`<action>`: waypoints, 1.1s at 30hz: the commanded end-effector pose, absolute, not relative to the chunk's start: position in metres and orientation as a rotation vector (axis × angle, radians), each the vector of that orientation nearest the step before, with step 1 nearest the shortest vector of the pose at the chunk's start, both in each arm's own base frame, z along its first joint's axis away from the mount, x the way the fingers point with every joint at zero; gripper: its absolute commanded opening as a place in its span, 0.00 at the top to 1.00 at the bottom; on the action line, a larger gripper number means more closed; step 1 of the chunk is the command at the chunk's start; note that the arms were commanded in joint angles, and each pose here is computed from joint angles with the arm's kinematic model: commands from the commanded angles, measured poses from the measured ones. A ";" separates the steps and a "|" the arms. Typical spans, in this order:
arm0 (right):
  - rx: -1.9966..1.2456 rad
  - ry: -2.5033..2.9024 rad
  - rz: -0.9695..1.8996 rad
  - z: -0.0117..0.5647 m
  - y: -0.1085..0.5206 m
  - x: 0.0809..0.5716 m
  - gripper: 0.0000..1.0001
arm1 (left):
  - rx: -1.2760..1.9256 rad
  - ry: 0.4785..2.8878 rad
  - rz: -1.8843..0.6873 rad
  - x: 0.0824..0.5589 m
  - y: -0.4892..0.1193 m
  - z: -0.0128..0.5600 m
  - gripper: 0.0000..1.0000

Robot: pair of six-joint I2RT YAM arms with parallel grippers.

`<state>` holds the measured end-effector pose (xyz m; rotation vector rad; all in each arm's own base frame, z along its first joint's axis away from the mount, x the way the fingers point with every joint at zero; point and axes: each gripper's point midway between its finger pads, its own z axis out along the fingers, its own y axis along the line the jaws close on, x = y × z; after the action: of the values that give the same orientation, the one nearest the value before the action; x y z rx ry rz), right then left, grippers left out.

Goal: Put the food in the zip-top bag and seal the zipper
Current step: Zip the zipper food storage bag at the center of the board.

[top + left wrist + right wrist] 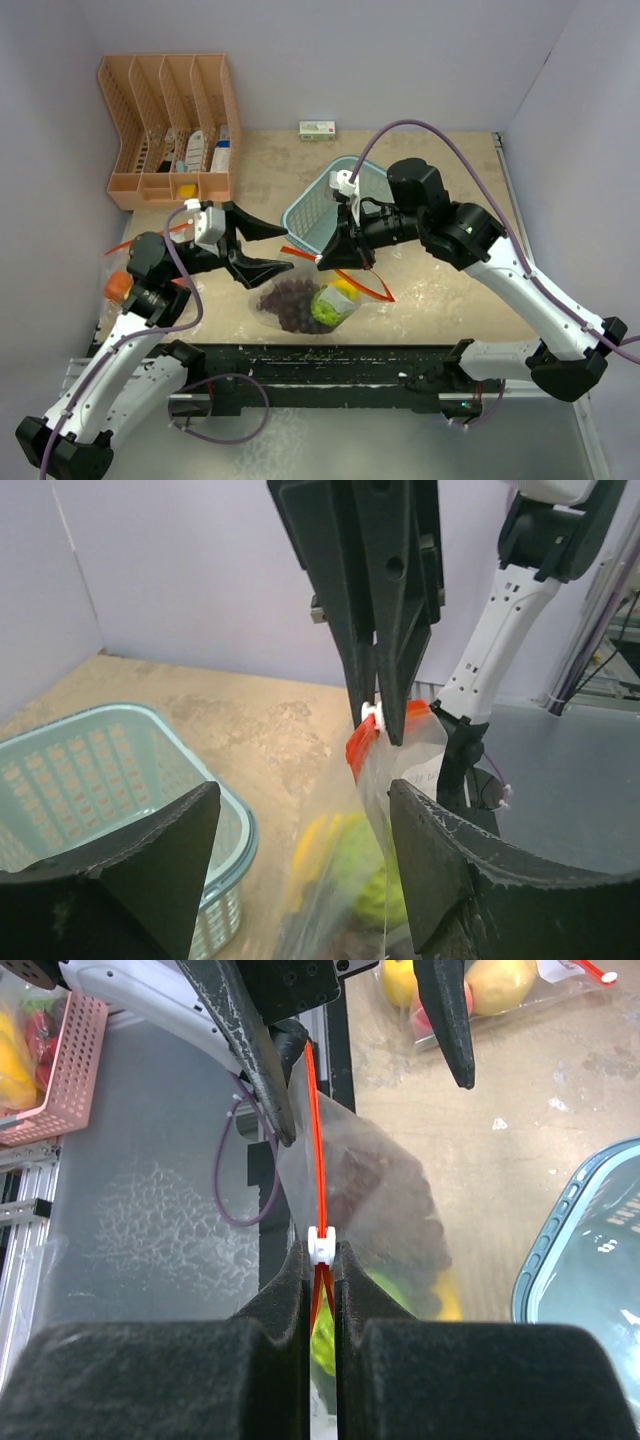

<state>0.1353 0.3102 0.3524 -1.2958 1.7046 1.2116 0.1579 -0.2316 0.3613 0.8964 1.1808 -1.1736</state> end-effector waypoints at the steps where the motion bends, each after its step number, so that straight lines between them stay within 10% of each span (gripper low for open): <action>1: -1.313 1.541 1.237 0.390 0.311 0.129 1.00 | 0.956 1.069 -1.235 0.145 -0.235 0.385 0.29; 15: -1.315 1.531 1.246 0.391 0.317 0.133 1.00 | 1.061 1.118 -1.383 0.139 -0.248 0.371 0.44; 20: -1.316 1.536 1.249 0.390 0.319 0.134 1.00 | 1.104 1.123 -1.441 0.135 -0.254 0.370 0.70; 22: -1.317 1.532 1.248 0.390 0.320 0.135 1.00 | 1.130 1.115 -1.458 0.133 -0.257 0.370 0.99; 33: -1.192 1.693 1.044 0.364 0.298 0.156 1.00 | 1.067 1.102 -1.265 0.131 -0.243 0.402 1.00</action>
<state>0.1478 0.3119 0.3515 -1.2614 1.7271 1.1530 0.1363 -0.2550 0.3550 1.0923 1.2345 -1.4516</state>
